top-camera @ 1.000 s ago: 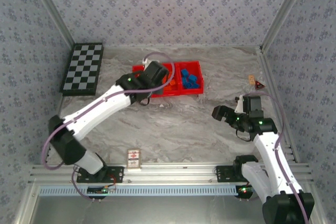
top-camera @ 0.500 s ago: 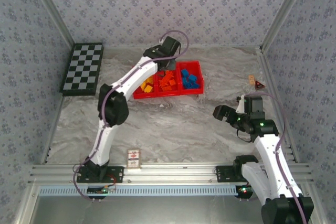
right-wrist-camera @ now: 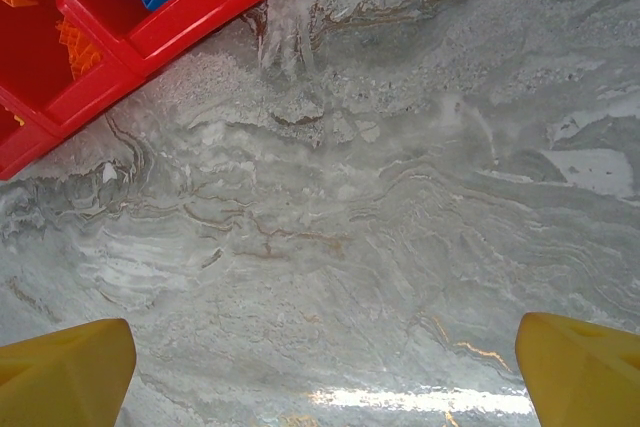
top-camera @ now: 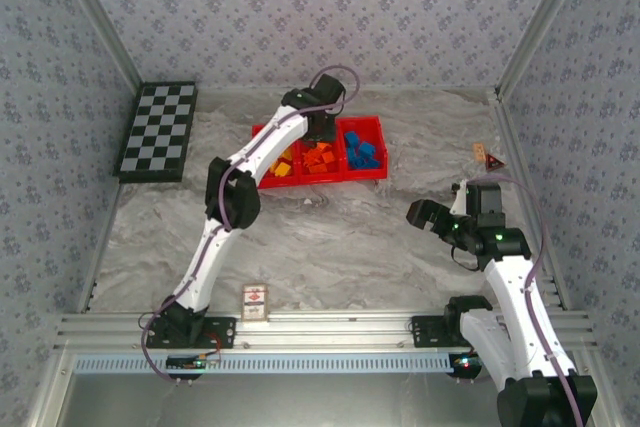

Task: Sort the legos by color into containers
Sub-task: Place the lego in the container.

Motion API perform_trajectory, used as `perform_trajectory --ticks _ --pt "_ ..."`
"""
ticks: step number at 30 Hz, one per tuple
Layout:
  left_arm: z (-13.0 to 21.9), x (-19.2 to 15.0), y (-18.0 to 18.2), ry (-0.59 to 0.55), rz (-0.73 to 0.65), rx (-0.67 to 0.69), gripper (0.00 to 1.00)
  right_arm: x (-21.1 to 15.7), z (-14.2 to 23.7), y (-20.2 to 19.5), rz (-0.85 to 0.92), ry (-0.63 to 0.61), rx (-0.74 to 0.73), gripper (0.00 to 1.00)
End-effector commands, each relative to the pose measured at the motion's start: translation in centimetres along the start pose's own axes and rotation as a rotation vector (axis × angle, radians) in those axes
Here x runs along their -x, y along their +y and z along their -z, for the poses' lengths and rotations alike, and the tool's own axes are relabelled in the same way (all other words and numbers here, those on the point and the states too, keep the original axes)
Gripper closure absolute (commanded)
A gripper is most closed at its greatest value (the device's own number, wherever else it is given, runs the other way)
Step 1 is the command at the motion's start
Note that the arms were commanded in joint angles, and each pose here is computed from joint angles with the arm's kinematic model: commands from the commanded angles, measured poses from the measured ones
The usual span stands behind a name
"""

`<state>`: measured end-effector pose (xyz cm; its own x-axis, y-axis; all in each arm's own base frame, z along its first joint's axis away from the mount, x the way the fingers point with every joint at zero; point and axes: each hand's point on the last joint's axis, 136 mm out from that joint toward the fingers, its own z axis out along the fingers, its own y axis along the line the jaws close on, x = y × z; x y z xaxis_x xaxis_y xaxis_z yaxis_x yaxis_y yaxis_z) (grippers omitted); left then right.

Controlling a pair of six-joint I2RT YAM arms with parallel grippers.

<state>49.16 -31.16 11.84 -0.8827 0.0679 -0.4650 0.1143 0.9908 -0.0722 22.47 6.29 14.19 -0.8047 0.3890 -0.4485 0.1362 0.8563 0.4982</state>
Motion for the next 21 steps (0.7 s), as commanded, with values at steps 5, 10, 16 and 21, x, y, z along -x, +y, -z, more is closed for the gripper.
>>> perform_trajectory --ticks 5,10,16,21 --pt "2.0 -0.9 -0.9 0.049 -0.031 -0.096 0.4 0.3 0.3 -0.3 -0.008 -0.027 -0.011 0.0" --pt "5.6 -0.1 0.1 -0.026 -0.054 -0.088 0.26 0.3 0.4 -0.2 -0.011 -0.034 -0.006 0.0" --pt "11.3 -0.6 2.2 -0.174 -0.062 -0.107 0.15 0.3 0.6 -0.3 -0.01 -0.041 -0.009 0.0" --pt "16.8 -2.0 5.4 -0.363 -0.062 -0.112 0.12 0.9 0.9 -0.4 0.003 -0.077 -0.024 0.0"
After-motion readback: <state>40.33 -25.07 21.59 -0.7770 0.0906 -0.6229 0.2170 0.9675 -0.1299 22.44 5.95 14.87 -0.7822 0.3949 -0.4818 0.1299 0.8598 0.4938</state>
